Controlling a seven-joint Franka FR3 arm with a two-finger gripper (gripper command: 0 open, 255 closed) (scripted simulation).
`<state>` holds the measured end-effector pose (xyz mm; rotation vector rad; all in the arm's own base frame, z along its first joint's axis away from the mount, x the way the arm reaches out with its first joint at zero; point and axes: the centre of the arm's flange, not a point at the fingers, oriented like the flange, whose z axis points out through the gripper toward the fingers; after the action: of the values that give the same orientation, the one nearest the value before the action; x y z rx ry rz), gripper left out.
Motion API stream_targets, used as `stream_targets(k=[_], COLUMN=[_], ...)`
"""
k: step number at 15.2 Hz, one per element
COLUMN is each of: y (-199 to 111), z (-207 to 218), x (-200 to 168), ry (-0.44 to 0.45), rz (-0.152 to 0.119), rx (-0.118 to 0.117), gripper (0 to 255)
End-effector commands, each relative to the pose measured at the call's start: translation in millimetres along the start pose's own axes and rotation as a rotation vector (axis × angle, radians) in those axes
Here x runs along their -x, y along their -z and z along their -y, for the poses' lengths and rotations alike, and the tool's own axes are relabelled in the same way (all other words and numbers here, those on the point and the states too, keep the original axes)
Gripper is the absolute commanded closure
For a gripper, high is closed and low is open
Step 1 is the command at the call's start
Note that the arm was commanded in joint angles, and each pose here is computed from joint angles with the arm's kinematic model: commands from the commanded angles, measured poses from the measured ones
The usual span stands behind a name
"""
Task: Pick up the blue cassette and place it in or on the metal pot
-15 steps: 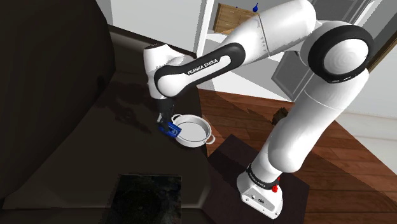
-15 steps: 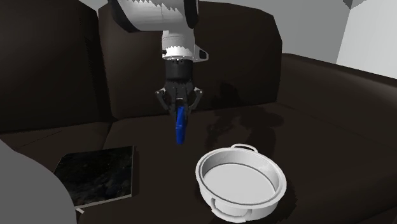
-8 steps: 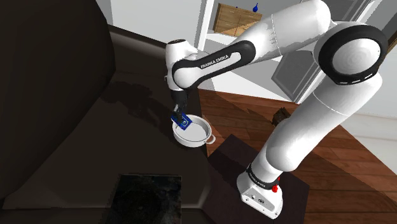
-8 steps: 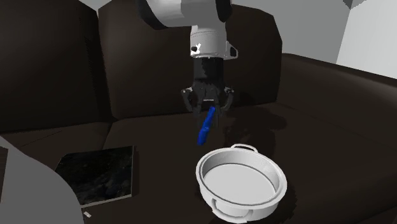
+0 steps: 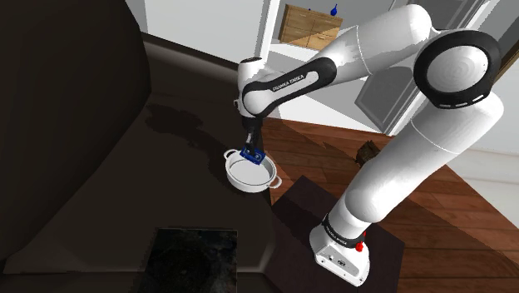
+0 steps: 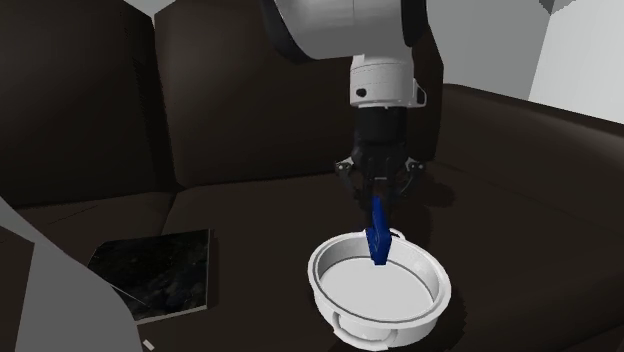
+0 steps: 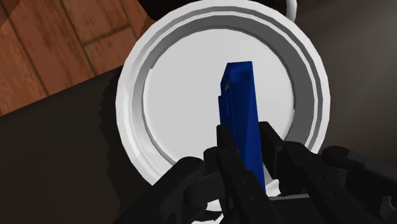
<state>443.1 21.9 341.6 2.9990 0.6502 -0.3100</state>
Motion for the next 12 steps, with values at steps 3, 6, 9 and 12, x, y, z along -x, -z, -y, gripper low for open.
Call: stream_targets(k=[3, 6, 9, 12], y=[-20.4, -35.9, -51.4, -58.1], z=[-1.7, -1.5, -1.3, -1.2], x=[-3.3, -6.6, -9.9, -11.3], ry=[0.001, 0.001, 0.001, 0.001], rz=[0.000, 0.000, 0.000, 0.000], rx=[0.000, 0.000, 0.000, 0.000], gripper=[255, 255, 255, 255])
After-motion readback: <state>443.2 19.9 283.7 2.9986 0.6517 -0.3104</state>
